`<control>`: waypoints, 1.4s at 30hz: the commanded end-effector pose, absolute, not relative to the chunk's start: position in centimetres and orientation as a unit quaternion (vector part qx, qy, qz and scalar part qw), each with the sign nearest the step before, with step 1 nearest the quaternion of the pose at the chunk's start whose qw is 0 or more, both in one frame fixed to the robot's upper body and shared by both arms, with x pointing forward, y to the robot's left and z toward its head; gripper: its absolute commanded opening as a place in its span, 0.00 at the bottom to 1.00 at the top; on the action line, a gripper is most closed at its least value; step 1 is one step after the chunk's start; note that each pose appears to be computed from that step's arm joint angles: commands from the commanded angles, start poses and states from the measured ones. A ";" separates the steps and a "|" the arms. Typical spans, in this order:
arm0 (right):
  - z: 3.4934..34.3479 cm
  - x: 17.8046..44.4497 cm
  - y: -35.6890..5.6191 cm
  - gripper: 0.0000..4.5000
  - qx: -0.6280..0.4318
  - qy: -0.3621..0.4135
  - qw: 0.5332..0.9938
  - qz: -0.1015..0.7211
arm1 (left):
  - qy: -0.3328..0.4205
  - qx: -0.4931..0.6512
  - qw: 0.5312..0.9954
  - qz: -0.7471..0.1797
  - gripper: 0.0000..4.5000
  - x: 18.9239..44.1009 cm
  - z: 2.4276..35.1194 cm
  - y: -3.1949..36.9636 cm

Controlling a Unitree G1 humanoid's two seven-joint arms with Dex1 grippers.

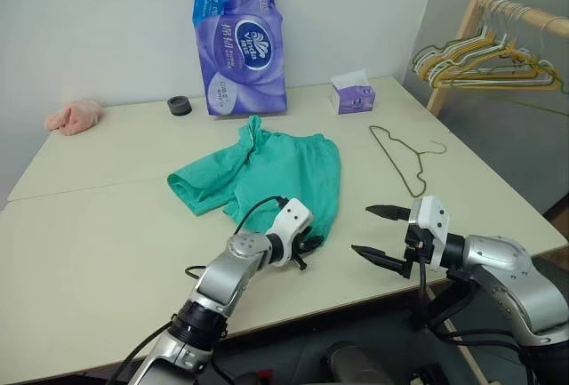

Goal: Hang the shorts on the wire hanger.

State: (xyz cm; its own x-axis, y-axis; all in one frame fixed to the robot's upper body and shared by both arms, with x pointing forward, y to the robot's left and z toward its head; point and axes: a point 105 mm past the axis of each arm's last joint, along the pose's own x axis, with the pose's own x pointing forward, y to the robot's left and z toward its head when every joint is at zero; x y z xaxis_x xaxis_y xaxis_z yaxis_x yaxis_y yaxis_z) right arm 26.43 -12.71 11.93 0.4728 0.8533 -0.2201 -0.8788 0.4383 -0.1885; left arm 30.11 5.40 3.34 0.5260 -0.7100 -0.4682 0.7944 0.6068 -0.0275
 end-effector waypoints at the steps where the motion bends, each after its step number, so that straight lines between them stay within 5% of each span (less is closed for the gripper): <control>1: 13.1 27.4 -12.4 1.00 -0.162 0.015 0.844 0.512 | 0.226 0.088 0.873 -0.423 0.00 29.5 3.9 7.4; 8: 12.5 30.8 -11.9 1.00 -0.246 -0.003 0.838 0.488 | 0.216 0.047 0.894 -0.389 0.00 28.6 6.5 12.7; 17: 10.4 36.5 -8.8 1.00 -0.442 -0.048 0.762 0.471 | 0.174 -0.012 0.907 -0.383 0.00 25.9 11.9 19.2; 32: 10.2 40.9 -1.5 1.00 -0.541 -0.133 0.715 0.422 | 0.171 -0.011 0.918 -0.359 0.00 24.5 13.6 21.3; 35: 10.2 41.0 -0.8 0.86 -0.550 -0.141 0.707 0.421 | 0.173 -0.011 0.918 -0.358 0.00 24.3 13.6 21.3; 42: 12.1 42.1 0.3 0.33 -0.565 -0.168 0.710 0.385 | 0.179 -0.008 0.918 -0.354 0.00 24.3 13.2 21.3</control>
